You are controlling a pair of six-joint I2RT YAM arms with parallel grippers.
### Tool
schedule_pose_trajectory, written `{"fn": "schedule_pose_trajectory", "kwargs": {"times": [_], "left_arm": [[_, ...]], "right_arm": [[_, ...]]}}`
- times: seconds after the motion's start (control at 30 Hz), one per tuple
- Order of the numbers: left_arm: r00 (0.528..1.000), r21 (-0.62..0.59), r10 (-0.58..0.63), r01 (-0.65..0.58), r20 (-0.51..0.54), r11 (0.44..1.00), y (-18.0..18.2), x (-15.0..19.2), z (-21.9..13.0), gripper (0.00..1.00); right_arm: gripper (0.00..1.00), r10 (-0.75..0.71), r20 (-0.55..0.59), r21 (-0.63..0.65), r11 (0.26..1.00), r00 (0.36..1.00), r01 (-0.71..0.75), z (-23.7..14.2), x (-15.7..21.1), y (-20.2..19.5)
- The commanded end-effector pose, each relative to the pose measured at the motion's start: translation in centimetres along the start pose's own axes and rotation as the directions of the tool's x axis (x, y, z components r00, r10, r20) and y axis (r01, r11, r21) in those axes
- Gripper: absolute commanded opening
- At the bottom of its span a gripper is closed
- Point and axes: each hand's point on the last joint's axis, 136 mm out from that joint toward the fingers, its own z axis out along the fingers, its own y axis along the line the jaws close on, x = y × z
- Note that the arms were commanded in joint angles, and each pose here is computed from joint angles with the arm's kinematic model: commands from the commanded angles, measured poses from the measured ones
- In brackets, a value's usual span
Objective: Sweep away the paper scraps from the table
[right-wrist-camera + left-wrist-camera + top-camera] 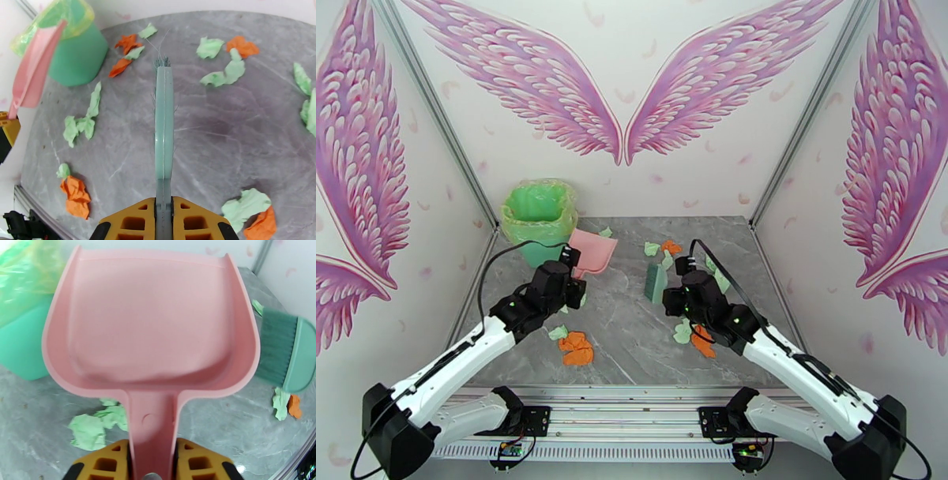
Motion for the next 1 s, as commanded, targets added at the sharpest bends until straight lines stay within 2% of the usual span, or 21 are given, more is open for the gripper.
{"fn": "schedule_pose_trajectory", "kwargs": {"times": [0.0, 0.07, 0.27, 0.4, 0.53, 0.7, 0.8, 0.97], "left_arm": [[0.998, -0.101, -0.036, 0.032, -0.042, 0.994, 3.0, 1.0, -1.8, 0.0], [0.997, -0.118, -0.065, 0.061, -0.032, 0.991, 3.9, 1.1, -2.5, 0.0], [0.995, -0.123, -0.1, 0.098, -0.009, 0.988, 5.0, 1.8, -3.9, 0.0], [0.994, -0.11, -0.105, 0.103, -0.006, 0.989, 5.0, 1.8, -4.0, 0.0], [0.994, -0.099, -0.105, 0.105, -0.004, 0.99, 4.9, 1.7, -3.9, 0.0], [0.995, -0.081, -0.103, 0.103, -0.006, 0.991, 4.6, 1.7, -3.9, 0.0], [0.995, -0.072, -0.104, 0.103, -0.01, 0.992, 4.5, 1.8, -3.8, 0.0], [0.995, -0.062, -0.104, 0.104, -0.006, 0.993, 4.3, 1.8, -3.6, 0.0]], "right_arm": [[0.0, 0.058, -0.091, -0.2, 0.977, 0.994, -0.075, 1.0, -0.2, 4.5], [0.0, 0.078, -0.125, -0.289, 0.951, 0.989, -0.111, 2.0, -0.6, 6.9], [0.0, 0.126, -0.226, -0.455, 0.863, 0.966, -0.219, 5.1, -2.7, 13.2], [0.0, 0.134, -0.329, -0.504, 0.813, 0.935, -0.293, 8.5, -3.0, 17.1], [0.0, 0.126, -0.39, -0.493, 0.808, 0.912, -0.323, 12.0, -2.7, 20.1], [0.0, 0.144, -0.492, -0.433, 0.815, 0.858, -0.386, 17.0, -0.5, 21.3], [0.0, 0.148, -0.547, -0.395, 0.823, 0.824, -0.41, 19.4, 1.1, 21.2], [0.0, 0.148, -0.577, -0.322, 0.862, 0.803, -0.391, 21.5, 2.9, 19.2]]}}
